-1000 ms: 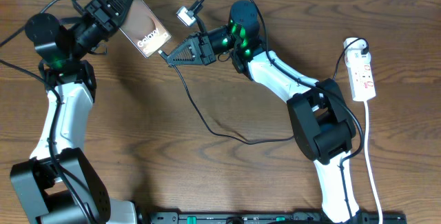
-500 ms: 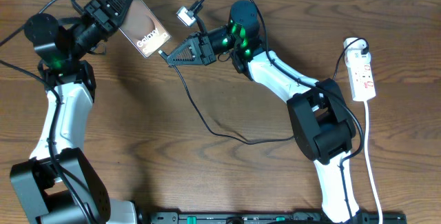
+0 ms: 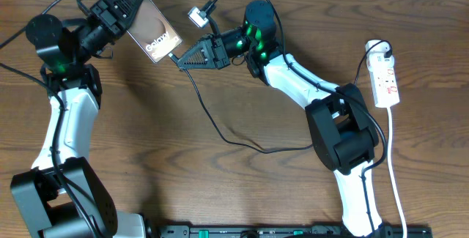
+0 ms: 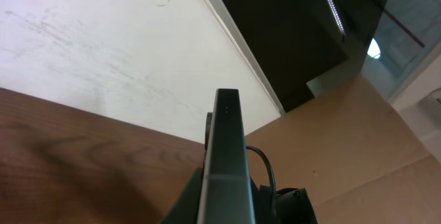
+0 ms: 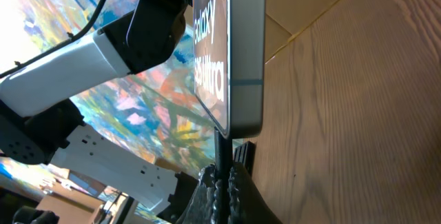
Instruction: Plug charger to phone and switch on socket
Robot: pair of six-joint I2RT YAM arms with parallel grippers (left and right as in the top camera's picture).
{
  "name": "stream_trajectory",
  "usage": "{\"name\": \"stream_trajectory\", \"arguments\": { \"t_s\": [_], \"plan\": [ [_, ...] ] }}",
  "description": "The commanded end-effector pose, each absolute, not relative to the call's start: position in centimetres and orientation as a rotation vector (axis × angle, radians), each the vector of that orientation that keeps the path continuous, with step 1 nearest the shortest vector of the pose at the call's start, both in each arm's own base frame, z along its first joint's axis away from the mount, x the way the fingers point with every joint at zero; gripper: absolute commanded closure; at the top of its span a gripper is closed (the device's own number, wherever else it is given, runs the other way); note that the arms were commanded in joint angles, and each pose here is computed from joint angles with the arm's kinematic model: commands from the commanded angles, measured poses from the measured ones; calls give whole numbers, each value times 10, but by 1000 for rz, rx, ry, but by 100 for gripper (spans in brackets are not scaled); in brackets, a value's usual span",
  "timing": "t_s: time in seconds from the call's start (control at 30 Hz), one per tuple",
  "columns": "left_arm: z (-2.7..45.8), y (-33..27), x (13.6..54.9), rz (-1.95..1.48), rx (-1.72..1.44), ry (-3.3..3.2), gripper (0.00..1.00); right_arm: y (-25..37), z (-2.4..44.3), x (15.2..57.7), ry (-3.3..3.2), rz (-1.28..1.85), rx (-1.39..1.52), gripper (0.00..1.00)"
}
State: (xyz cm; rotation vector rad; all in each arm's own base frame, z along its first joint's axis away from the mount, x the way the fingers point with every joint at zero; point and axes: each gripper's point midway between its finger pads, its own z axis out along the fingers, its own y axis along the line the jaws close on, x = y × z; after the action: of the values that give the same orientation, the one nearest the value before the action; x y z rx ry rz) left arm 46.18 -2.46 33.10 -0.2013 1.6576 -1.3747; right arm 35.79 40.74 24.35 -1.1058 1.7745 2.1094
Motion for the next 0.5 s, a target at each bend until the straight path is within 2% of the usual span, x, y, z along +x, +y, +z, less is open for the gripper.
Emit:
{"name": "stream_trajectory", "arguments": {
  "t_s": [0.0,0.47],
  "plan": [
    [345,-25,456,-1358,-147,1634,93,406,240,363,1782,2106,-1085,99],
    [345,-25,456,-1355,-144,1633,93,401,240,369,1784,2096,-1064,99]
  ]
}}
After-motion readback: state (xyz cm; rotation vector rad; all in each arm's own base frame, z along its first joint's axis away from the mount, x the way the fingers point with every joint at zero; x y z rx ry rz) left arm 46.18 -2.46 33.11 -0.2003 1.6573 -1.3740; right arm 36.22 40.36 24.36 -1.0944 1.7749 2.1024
